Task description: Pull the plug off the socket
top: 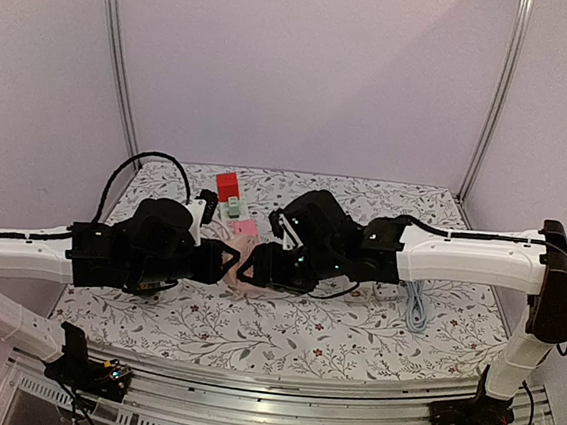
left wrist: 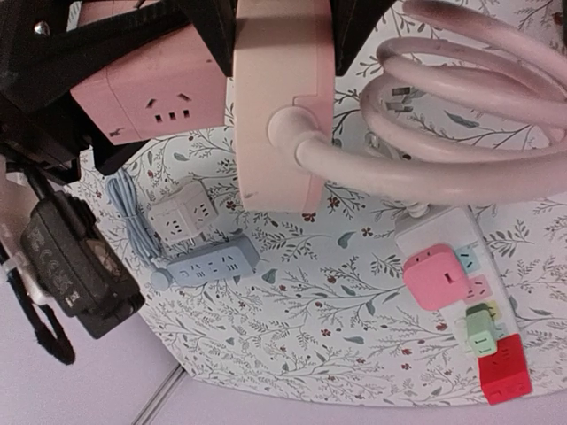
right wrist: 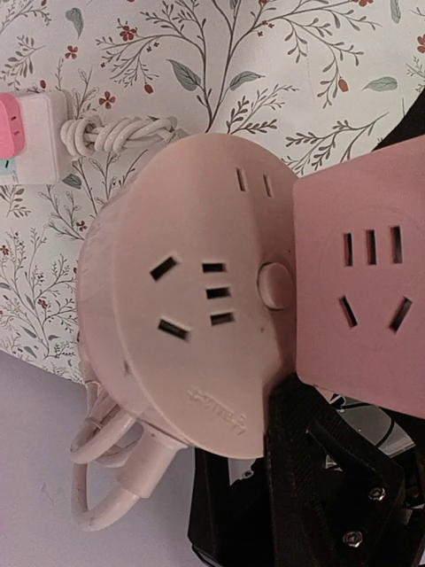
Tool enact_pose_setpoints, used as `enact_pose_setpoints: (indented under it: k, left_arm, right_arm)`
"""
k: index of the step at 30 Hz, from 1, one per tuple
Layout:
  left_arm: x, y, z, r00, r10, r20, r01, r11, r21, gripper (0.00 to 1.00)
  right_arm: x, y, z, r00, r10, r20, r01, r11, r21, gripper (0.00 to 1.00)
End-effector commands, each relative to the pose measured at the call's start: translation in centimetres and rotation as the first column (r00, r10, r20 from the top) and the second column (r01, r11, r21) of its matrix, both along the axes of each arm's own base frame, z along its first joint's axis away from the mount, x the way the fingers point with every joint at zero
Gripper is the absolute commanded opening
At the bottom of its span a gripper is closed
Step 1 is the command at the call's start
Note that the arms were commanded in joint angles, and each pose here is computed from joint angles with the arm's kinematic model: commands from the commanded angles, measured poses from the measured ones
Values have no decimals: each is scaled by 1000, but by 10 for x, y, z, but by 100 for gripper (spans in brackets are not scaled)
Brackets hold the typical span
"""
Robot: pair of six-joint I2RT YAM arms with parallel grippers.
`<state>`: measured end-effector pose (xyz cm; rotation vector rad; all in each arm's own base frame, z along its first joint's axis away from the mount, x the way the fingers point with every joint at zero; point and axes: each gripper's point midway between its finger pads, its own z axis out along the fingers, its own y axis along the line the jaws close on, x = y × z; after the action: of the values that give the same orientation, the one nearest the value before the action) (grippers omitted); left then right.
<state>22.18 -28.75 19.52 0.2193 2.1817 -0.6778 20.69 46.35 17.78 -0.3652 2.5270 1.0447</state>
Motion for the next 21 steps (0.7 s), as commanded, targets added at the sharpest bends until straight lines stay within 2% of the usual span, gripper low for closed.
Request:
enact_pose_setpoints:
  k: [1,14,18,21]
  left_arm:
    - [-12,2,3,999,-40,-22,40,999,-3,0]
    - [-14,11,12,996,-75,-52,66,985,-157,0]
    - [-11,16,8,996,-52,-72,40,985,-166,0]
    - [-2,29,-3,989,0,-147,-24,987,-160,0]
  right_arm:
    - [37,-26,11,985,-135,109,136,991,-7,26]
    - [43,-55,30,988,-105,113,92,989,116,26]
    - [49,-72,32,980,-143,139,129,986,105,26]
    - [57,-94,19,967,-201,155,203,979,9,26]
